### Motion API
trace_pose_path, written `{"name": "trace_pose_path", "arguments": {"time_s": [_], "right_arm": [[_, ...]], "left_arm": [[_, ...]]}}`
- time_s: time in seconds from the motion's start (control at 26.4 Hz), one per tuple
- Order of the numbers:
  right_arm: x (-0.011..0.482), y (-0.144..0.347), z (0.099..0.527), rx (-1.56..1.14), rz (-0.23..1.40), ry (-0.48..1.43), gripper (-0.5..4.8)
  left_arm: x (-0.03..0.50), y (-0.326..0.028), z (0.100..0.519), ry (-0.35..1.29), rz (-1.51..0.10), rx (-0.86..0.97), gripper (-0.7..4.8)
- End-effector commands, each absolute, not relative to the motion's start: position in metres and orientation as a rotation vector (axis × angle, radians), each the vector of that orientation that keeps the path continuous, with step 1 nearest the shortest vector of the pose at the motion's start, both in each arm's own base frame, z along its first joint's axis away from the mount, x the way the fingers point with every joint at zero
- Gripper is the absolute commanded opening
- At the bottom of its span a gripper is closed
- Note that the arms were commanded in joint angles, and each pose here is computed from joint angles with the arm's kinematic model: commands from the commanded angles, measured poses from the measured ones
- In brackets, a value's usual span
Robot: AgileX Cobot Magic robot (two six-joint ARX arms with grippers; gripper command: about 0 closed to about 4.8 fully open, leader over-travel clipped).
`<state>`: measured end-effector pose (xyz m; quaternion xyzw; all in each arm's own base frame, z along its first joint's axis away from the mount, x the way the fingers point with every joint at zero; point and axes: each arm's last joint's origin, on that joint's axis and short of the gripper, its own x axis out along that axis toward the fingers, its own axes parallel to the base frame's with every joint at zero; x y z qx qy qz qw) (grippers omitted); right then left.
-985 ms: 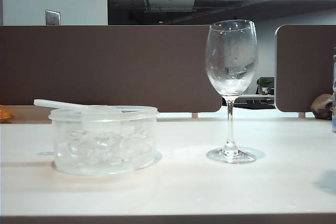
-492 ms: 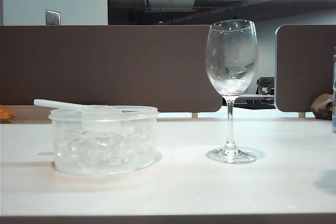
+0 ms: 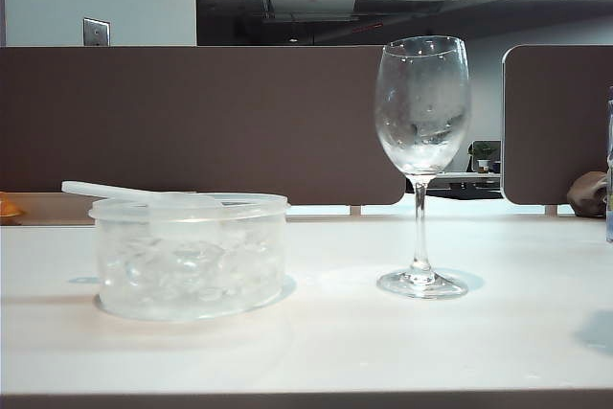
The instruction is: Pick up an ice shovel filled with ice cubes and pour the ice from the shovel into the glass.
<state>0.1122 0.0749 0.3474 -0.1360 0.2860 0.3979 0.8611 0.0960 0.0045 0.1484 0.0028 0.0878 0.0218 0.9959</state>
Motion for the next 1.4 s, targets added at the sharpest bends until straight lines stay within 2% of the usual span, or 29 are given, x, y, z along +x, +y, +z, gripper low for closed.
{"name": "trace_pose_path", "arguments": {"time_s": [0.04,0.49,0.53,0.61,0.64,0.72,0.83,0.87,0.95,1.06,1.29,1.4], "right_arm": [[0.112,0.075,0.350,-0.281,0.837,0.583,0.00],[0.112,0.075,0.350,-0.281,0.837,0.583,0.00],[0.112,0.075,0.350,-0.281,0.837,0.583,0.00],[0.112,0.075,0.350,-0.281,0.837,0.583,0.00],[0.112,0.075,0.350,-0.281,0.837,0.583,0.00],[0.112,0.075,0.350,-0.281,0.837,0.583,0.00],[0.112,0.075,0.350,-0.281,0.837,0.583,0.00],[0.112,0.075,0.350,-0.281,0.837,0.583,0.00],[0.112,0.075,0.350,-0.281,0.837,0.583,0.00],[0.112,0.075,0.350,-0.281,0.837,0.583,0.00],[0.112,0.075,0.350,-0.281,0.837,0.583,0.00],[0.112,0.075,0.350,-0.281,0.836,0.583,0.00]], "left_arm": [[0.096,0.005,0.148,0.184,0.047,0.010,-0.05],[0.096,0.004,0.148,0.183,0.042,-0.040,-0.05],[0.096,0.004,0.148,0.182,0.036,-0.080,-0.06],[0.096,0.004,0.148,0.178,0.044,-0.263,-0.06],[0.096,0.003,0.148,0.180,0.035,-0.425,-0.05],[0.096,0.002,0.149,0.186,-0.003,-0.566,-0.05],[0.096,-0.001,0.151,0.205,-0.101,-0.724,-0.01],[0.096,-0.004,0.156,0.196,-0.195,-0.760,0.00],[0.095,-0.007,0.171,0.122,-0.333,-0.725,-0.01],[0.086,-0.007,0.205,0.003,-0.388,-0.644,-0.02],[0.042,-0.006,0.293,-0.220,-0.277,-0.409,-0.02],[0.011,-0.005,0.332,-0.310,-0.204,-0.348,-0.02]]}}
